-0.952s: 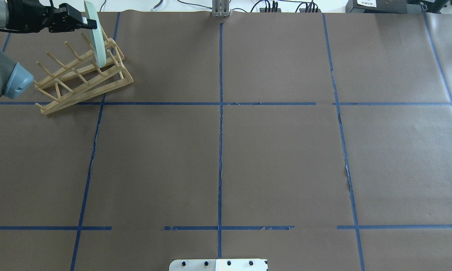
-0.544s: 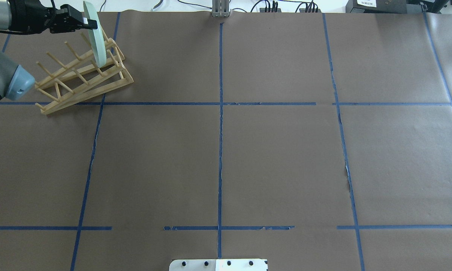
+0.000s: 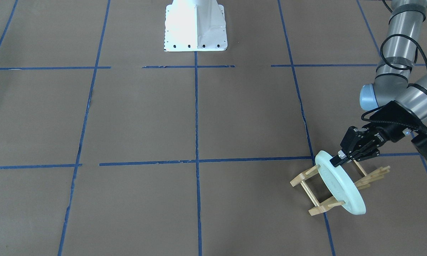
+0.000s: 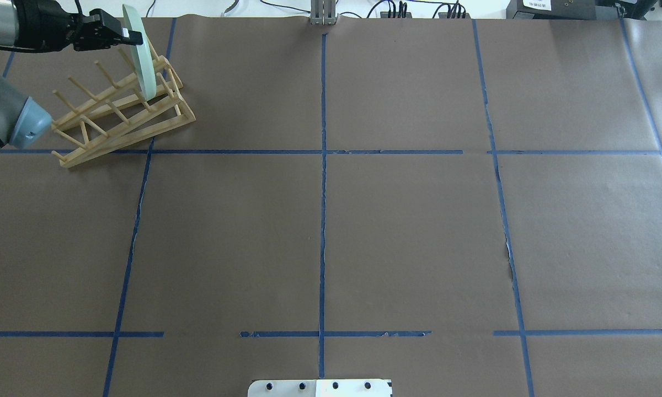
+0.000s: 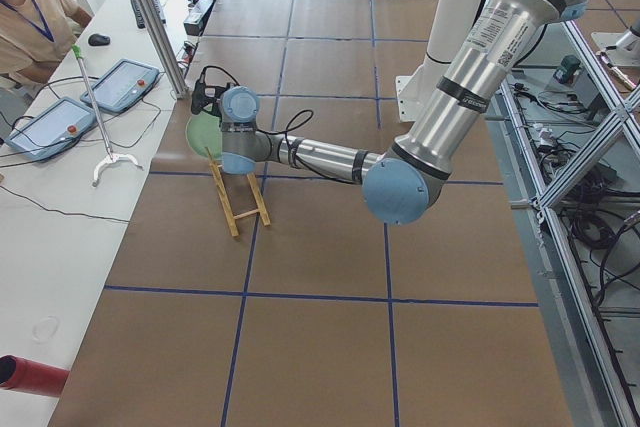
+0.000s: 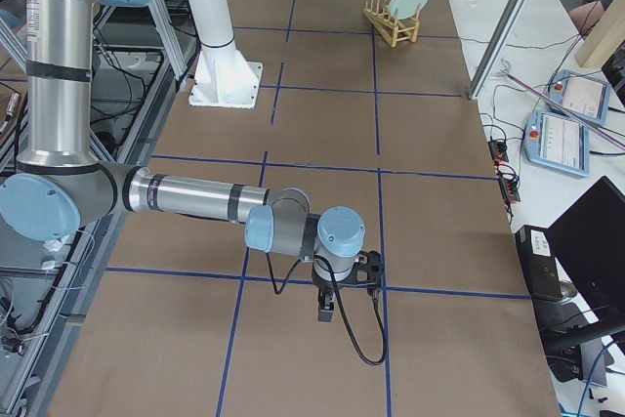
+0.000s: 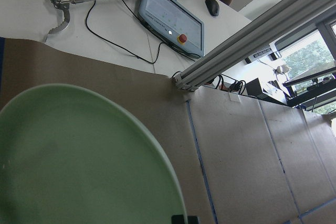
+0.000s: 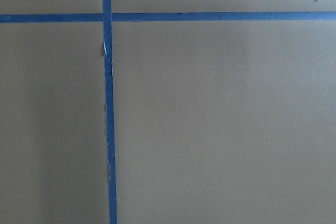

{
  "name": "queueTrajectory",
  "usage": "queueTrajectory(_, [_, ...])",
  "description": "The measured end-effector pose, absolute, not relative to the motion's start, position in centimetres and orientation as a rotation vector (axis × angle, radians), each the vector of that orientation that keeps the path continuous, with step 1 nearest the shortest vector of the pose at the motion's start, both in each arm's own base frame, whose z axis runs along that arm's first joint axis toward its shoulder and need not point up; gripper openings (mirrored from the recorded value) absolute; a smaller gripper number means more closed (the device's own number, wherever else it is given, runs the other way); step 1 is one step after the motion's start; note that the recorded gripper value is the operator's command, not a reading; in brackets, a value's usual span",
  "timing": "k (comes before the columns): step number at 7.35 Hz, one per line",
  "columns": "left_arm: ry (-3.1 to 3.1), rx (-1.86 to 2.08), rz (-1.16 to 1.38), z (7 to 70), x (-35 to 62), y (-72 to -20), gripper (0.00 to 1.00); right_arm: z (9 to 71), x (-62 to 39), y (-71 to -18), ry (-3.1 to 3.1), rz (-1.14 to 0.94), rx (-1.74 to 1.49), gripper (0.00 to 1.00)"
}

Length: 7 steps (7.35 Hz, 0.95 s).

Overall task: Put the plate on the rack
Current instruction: 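Lower the upright plate into a slot of the wooden rack with the left gripper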

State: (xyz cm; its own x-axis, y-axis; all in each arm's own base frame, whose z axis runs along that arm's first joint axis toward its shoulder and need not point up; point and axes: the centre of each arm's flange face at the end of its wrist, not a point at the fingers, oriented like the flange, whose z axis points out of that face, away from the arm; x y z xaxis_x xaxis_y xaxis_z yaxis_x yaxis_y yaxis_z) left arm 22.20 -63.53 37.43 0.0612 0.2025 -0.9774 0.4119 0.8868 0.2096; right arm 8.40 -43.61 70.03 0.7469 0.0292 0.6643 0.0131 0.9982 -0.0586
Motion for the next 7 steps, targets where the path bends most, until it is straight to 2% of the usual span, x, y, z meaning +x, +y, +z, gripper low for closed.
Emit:
queueTrajectory(1, [1.521, 0.503, -0.17, 37.5, 22.2, -63.5, 0.65, 70.0, 8.4, -43.6, -0.728, 0.009, -0.061, 1.0])
queueTrajectory(3, [1.519, 0.503, -0.17, 37.6, 22.2, -63.6, 0.85, 70.0, 8.4, -43.6, -0.728, 0.009, -0.062, 1.0])
queueTrajectory(4, [1.519, 0.503, -0.17, 37.6, 22.3, -63.6, 0.9, 70.0, 8.4, -43.6, -0.728, 0.009, -0.062, 1.0])
queueTrajectory(7, [1.495, 0.481, -0.189, 37.4, 21.0, -64.3, 0.9, 70.0, 8.4, -43.6, -0.727, 0.009, -0.061, 1.0])
